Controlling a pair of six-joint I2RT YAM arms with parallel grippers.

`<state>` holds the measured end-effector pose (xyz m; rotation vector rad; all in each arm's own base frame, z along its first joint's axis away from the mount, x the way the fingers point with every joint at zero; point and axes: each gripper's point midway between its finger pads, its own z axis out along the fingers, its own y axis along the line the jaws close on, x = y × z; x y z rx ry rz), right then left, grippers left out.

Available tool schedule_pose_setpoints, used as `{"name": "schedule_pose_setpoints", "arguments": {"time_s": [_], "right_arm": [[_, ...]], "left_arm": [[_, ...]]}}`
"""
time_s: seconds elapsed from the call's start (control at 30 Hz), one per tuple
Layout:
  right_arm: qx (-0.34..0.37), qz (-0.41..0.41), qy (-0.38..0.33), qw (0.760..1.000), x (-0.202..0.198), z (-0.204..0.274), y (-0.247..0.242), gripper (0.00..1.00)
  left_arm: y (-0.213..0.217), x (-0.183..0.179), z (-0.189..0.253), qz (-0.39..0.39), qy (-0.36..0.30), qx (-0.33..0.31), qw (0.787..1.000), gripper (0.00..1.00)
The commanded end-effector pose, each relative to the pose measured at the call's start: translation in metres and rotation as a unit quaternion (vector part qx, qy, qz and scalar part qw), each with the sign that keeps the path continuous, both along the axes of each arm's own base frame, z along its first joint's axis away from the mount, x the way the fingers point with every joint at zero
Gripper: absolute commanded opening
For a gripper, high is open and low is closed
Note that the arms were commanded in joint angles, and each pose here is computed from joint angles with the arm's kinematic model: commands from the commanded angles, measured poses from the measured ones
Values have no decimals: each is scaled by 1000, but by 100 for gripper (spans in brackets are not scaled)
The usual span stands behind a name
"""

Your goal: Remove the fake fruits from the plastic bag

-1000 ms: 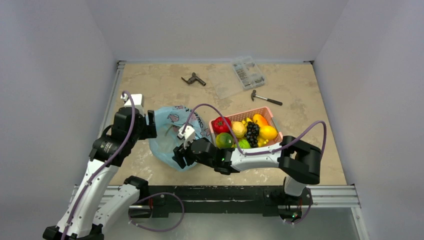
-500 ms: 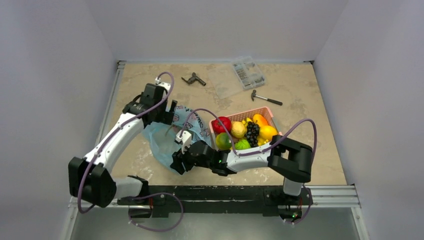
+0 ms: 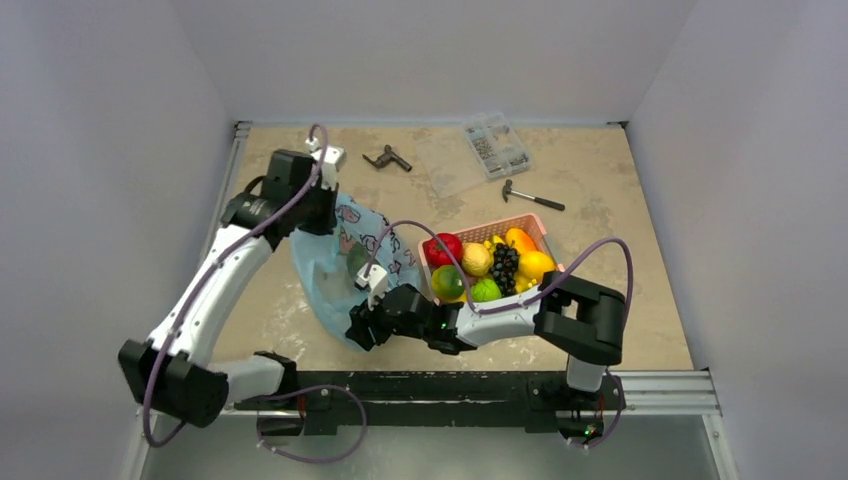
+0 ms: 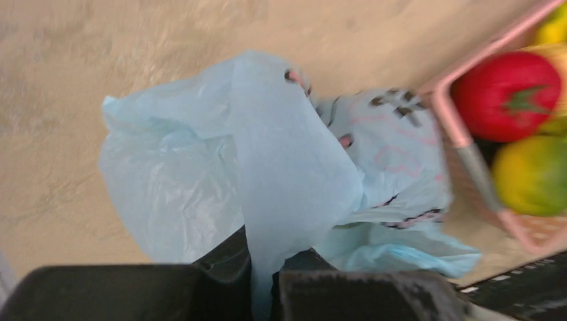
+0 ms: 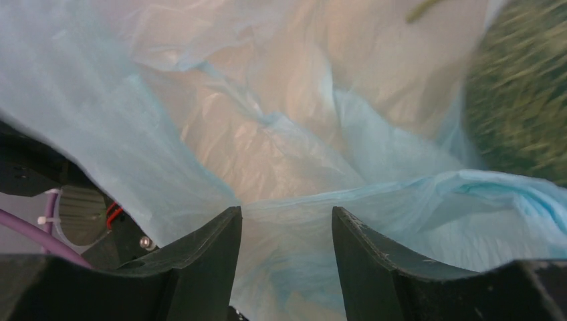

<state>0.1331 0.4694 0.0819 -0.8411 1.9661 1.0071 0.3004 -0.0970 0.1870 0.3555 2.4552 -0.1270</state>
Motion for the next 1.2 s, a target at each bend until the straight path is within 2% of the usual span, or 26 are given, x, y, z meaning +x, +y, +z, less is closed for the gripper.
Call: {"name": "schedule_pose_setpoints", "arguments": {"time_s": [0.0,0.03,0.1,0.3,0.37,0.47,0.57,0.77,1.17], "right_arm": [[39,-28,-19,999,8,27,-6,52],[42,-37,-27,998,11,31,-9,52],[45,-48,-42,997,16,41,-14,52],[33,-61,-65,995,24,58,-21,53],[23,-72,-73,994,28,58,-25,54],[8,-81,-90,993,34,62,-28,55],[-14,-75,-132,988,38,69,-29,60],[-50,-87,-201,975,57,94,-25,70],[-54,-15,-316,947,68,119,23,83]], "left_arm": [[-60,-31,117,-87,-88,-213,969,0],[-68,-39,127,-103,-90,-238,962,0],[-66,-45,126,-96,-88,-243,961,0],[-23,-46,46,-59,-50,-107,991,0],[-6,-45,29,-37,-50,-67,996,0],[7,-43,19,-22,-78,-39,996,0],[14,-45,21,-14,-126,-38,991,0],[11,-54,46,-26,-230,-83,969,0],[8,-65,75,-42,-307,-114,944,0]]}}
